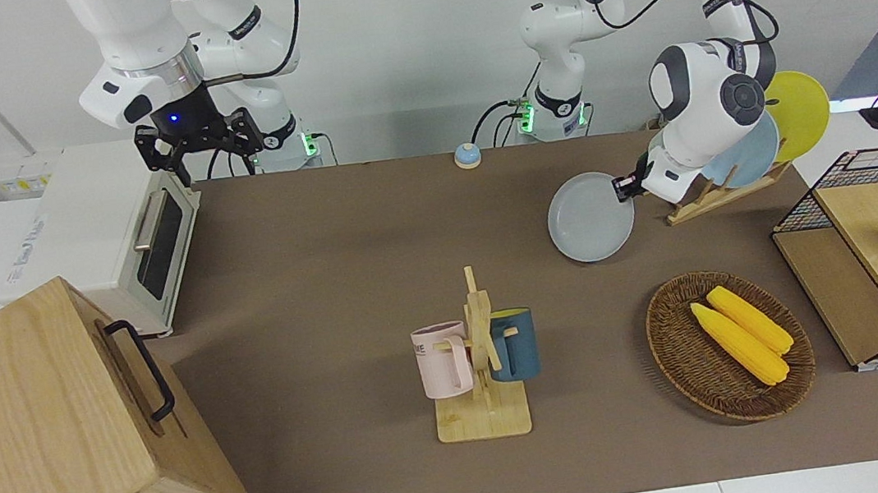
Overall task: Pick gray plate from low plate rack and place it on table with left arm
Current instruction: 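Lift the gray plate out of the rack, carrying it away from the rack, then lower the gray plate flat onto the table and open the left gripper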
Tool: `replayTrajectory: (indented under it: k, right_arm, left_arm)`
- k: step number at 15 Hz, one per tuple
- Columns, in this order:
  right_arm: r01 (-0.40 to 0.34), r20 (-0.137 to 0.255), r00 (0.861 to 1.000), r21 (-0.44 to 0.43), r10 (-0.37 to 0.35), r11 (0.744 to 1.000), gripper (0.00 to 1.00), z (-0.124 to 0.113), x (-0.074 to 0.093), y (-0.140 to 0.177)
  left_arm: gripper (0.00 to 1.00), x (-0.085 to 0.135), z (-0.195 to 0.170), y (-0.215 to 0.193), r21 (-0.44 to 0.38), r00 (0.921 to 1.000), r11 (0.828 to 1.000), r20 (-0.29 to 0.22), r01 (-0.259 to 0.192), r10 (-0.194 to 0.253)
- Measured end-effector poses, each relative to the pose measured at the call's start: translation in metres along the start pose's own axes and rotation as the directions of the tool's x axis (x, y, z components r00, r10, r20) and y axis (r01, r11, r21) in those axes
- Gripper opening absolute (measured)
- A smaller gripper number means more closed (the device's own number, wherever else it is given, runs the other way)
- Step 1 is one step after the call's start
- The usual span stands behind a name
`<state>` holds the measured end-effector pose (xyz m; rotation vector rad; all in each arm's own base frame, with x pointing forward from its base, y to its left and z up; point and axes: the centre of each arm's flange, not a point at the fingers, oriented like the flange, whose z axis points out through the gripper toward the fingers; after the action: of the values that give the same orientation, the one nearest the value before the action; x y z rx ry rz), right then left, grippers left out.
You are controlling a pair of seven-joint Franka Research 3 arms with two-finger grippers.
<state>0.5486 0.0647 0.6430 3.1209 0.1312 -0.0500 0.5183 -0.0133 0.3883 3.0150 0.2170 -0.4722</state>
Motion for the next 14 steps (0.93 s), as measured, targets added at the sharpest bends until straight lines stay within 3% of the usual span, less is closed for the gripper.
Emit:
replayTrajectory:
  k: [3, 5, 9, 11, 12, 14]
  right_arm:
    - [0.0, 0.0, 1.0, 0.0, 0.0, 1.0, 0.99, 0.0, 0.0, 0.0]
    - [0.0, 0.0, 1.0, 0.0, 0.0, 1.0, 0.99, 0.0, 0.0, 0.0]
    - [0.0, 0.0, 1.0, 0.0, 0.0, 1.0, 0.99, 0.0, 0.0, 0.0]
    - [0.0, 0.0, 1.0, 0.0, 0.0, 1.0, 0.99, 0.0, 0.0, 0.0]
    - [0.0, 0.0, 1.0, 0.0, 0.0, 1.0, 0.99, 0.0, 0.0, 0.0]
    - [0.0, 0.0, 1.0, 0.0, 0.0, 1.0, 0.99, 0.0, 0.0, 0.0]
  left_arm:
    - [0.08, -0.019, 0.014, 0.005, -0.009, 0.9939, 1.0, -0.11, 0.003, -0.004]
    - [0.08, -0.032, 0.024, 0.003, -0.005, 0.9899, 1.0, -0.141, 0.005, -0.006]
    - [0.08, -0.052, 0.058, -0.003, 0.014, 0.9936, 1.0, -0.113, 0.007, -0.006]
    - [0.01, -0.061, 0.09, -0.006, 0.024, 0.9951, 1.0, -0.099, 0.007, -0.004]
    - [0.04, -0.063, 0.097, -0.007, 0.025, 0.9953, 1.0, -0.097, 0.009, -0.007]
    - [0.31, -0.065, 0.102, -0.007, 0.028, 0.9959, 1.0, -0.09, 0.008, -0.006]
